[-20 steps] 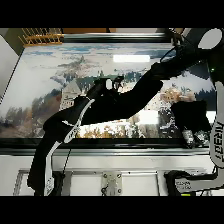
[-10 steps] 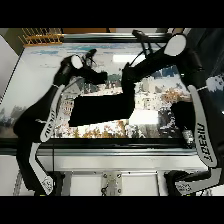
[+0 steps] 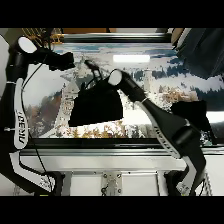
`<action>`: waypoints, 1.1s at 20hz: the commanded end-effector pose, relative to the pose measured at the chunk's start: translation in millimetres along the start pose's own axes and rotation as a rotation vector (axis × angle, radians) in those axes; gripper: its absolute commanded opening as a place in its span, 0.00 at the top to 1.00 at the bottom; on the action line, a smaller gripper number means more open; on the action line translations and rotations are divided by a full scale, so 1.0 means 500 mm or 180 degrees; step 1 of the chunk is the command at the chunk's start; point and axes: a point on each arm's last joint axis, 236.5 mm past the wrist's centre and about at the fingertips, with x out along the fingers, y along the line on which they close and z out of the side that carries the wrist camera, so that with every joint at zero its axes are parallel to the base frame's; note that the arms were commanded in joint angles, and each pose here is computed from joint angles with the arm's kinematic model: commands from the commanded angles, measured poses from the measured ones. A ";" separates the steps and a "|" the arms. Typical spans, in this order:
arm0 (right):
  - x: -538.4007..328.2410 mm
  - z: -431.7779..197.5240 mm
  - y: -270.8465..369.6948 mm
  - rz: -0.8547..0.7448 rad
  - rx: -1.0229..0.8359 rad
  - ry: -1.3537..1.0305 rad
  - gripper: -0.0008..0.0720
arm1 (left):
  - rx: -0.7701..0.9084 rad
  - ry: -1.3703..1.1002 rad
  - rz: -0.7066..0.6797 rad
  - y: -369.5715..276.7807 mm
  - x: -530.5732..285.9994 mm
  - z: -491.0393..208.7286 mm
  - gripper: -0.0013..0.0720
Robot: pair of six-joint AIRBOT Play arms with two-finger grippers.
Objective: Fold the clothes and pants, and hang the long-sleeved shirts on hangers.
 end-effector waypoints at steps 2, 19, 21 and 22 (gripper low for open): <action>0.175 -0.021 0.036 0.0176 -0.0096 -0.0197 0.01 | -0.0077 -0.0154 0.0096 0.038 -0.090 0.018 0.97; -0.302 -0.190 -0.510 -0.1074 0.1624 0.0062 0.00 | 0.0165 0.0188 0.0394 0.028 -0.029 -0.194 0.97; -0.265 -0.207 -0.522 -0.0827 0.1776 0.0106 0.00 | 0.0178 0.0246 0.0384 0.024 -0.017 -0.210 0.97; -0.242 -0.208 -0.517 -0.0676 0.1811 0.0113 0.00 | 0.0181 0.0254 0.0382 0.023 -0.014 -0.213 0.97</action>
